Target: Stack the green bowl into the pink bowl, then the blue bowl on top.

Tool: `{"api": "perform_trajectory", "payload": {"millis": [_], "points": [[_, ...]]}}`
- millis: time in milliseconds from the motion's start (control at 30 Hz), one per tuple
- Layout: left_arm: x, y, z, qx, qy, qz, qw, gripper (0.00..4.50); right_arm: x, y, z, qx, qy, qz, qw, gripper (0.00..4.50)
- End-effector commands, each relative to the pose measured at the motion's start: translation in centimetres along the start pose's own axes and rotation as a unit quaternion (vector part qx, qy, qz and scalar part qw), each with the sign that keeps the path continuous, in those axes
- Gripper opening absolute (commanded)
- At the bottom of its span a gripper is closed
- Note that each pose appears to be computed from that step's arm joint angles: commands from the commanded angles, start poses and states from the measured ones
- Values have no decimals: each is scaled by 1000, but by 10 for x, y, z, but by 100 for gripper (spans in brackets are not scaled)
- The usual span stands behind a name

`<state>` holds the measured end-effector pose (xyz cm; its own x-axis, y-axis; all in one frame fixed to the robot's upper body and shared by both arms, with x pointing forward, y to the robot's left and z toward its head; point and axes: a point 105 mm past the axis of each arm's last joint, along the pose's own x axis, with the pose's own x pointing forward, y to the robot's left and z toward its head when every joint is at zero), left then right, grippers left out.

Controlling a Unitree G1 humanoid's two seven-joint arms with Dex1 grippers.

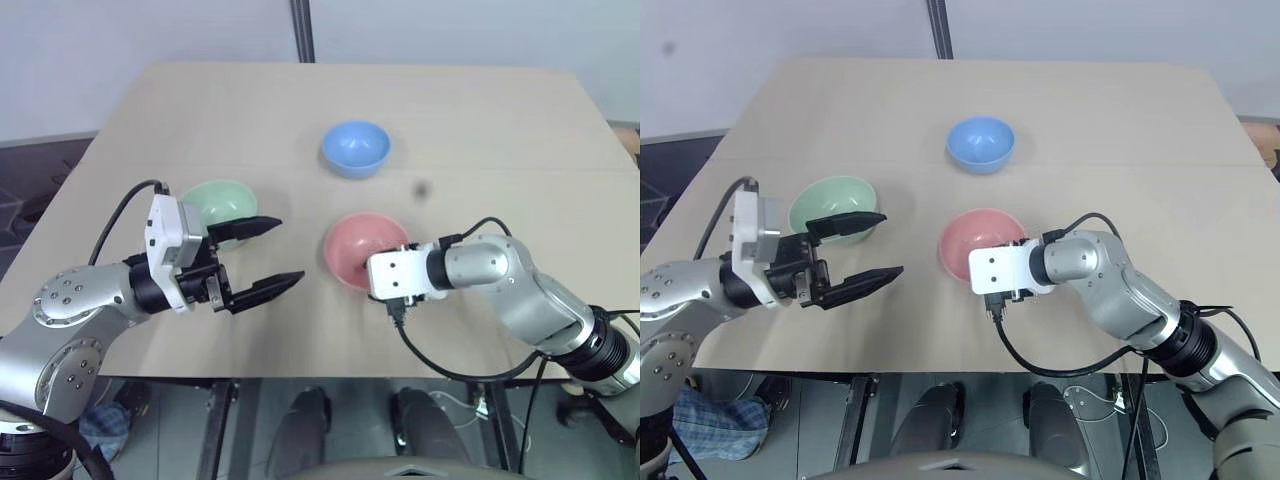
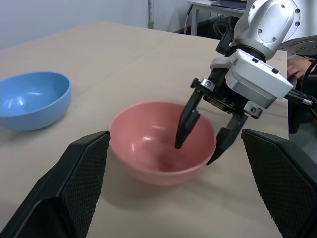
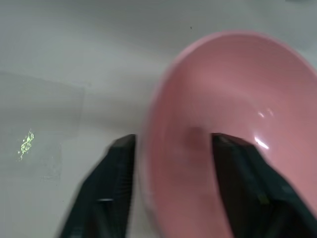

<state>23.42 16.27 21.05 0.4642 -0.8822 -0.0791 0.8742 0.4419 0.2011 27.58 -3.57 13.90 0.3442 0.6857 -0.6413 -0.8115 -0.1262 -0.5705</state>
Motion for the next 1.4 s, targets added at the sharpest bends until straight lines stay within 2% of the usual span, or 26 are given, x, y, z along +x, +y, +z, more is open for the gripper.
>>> {"api": "perform_trajectory", "payload": {"millis": [33,300,567,700,800,867,900,1067,1267,1400], "points": [[1,-4,6,21,-9,-5,1000,450,-10,-11,7,-7,-7,-23,1000,262],[1,-3,5,21,-9,-8,1000,450,-31,-10,5,49,-23,-23,998,262],[-1,0,5,24,-8,-3,1000,450,-95,-20,1,187,-101,-48,976,262],[-2,3,5,25,-9,5,1000,450,-130,-30,-18,254,-120,-99,955,262],[-3,4,4,25,-8,9,1000,450,-150,-32,-40,295,-117,-135,939,335],[-3,6,3,26,-5,16,1000,450,-160,-27,-52,311,-113,-144,933,433],[-3,9,2,26,-2,22,999,450,-165,-25,-58,318,-111,-152,929,446],[-5,21,-5,27,33,63,997,450,-187,-18,-78,346,-115,-177,914,446],[-18,48,-17,44,105,134,984,450,-228,-25,-54,305,-247,-214,894,446],[-27,55,-29,50,155,153,975,450,-230,-15,-36,286,-291,-176,896,446]]}}
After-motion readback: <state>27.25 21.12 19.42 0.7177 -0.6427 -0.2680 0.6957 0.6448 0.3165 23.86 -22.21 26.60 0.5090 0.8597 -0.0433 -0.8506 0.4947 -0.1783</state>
